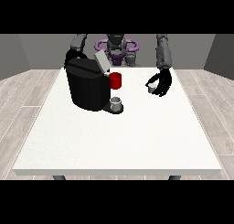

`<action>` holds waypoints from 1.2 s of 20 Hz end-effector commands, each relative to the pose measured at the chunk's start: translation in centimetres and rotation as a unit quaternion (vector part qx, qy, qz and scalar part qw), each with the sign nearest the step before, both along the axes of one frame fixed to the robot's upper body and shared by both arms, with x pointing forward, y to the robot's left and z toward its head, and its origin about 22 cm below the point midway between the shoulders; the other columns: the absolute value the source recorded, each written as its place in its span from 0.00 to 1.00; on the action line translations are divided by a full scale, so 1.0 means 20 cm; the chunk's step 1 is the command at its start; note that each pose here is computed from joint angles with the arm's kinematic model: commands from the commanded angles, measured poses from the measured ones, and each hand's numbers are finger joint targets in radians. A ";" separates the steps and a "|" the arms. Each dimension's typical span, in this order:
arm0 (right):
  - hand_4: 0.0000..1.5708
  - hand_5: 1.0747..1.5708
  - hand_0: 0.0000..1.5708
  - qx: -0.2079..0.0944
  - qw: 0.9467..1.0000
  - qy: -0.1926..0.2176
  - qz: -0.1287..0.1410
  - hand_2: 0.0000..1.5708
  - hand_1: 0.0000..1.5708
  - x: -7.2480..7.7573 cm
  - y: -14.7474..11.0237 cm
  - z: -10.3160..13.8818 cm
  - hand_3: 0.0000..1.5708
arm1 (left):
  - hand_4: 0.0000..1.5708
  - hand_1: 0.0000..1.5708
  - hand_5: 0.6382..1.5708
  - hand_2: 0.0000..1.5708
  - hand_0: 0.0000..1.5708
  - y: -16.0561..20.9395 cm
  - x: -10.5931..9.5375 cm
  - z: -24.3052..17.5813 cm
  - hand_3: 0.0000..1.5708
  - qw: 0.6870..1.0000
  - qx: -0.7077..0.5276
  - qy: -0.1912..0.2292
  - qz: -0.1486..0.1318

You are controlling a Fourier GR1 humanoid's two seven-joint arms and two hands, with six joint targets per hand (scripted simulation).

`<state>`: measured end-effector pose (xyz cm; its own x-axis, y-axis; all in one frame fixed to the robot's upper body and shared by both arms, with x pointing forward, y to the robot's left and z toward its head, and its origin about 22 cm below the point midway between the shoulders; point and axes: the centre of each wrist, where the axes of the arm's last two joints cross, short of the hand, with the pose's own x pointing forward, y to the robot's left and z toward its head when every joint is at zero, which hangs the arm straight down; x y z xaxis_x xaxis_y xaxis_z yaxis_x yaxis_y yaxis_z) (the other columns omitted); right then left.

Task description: Insert the coffee pod into the coffee machine and close the lid

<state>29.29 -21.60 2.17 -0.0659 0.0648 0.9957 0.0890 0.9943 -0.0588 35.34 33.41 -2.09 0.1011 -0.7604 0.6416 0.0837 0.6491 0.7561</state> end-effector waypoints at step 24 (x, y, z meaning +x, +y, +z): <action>0.32 1.00 0.00 0.035 0.999 0.021 -0.031 0.00 0.00 0.05 -0.06 -0.13 0.00 | 0.34 0.79 1.00 0.84 0.79 -0.12 0.28 0.43 0.84 0.988 0.043 -0.090 -0.120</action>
